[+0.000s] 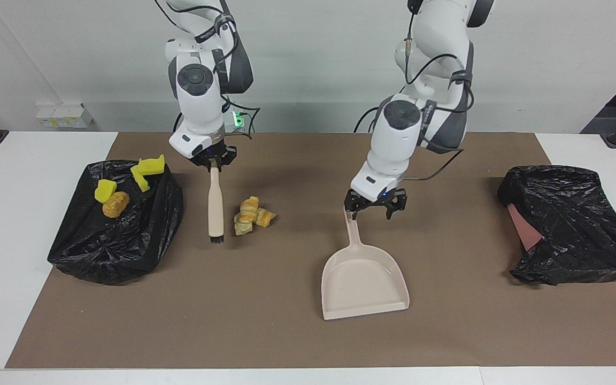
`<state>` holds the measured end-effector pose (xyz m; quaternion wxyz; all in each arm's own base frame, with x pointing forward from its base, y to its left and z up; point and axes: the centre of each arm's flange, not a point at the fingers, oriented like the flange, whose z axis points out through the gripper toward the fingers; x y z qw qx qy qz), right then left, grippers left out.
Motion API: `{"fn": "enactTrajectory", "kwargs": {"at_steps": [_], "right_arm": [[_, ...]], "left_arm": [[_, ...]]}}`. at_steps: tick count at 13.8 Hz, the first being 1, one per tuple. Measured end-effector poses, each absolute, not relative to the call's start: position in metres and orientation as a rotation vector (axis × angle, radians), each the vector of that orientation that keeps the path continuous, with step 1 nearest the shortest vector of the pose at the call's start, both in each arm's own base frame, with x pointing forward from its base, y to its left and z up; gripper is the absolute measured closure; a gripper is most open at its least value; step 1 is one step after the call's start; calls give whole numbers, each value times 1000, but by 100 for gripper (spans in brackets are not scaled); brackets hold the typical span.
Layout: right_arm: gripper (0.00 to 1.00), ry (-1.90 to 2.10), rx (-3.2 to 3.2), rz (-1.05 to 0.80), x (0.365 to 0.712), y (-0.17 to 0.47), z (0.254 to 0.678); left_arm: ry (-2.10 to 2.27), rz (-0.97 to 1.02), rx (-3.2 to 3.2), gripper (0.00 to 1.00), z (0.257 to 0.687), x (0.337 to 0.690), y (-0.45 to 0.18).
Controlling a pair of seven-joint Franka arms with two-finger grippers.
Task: Sweep and dump trash in bin
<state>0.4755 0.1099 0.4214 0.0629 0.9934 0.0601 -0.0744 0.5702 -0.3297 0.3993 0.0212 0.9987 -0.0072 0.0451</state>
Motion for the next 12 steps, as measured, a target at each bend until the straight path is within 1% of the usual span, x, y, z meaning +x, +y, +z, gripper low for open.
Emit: {"fn": "enactTrajectory", "kwargs": {"at_steps": [4,5,6,7,8,9,11,12], "right_arm": [[74,182,3001,-225,476,109,421],[74,182,3000,-225,476,109,421],[74,182,3000,-225,475,109,421],[74,181,3000,-227,475,109,421],[74,181,3000,-229,475,109,420],[74,181,3000,-230,475,108,420],[74,181,2999,-231,475,108,419],[74,181,2999,-232,475,108,419]], "left_arm": [[57,174,3139,0,356,558,-357],[69,174,3144,4,350,555,-362],[75,173,3145,4,348,554,-364],[80,175,3144,11,348,555,-363],[84,178,3144,23,349,556,-362],[86,180,3145,39,349,557,-361],[81,185,3145,63,350,558,-360],[65,188,3147,69,350,558,-359]]}}
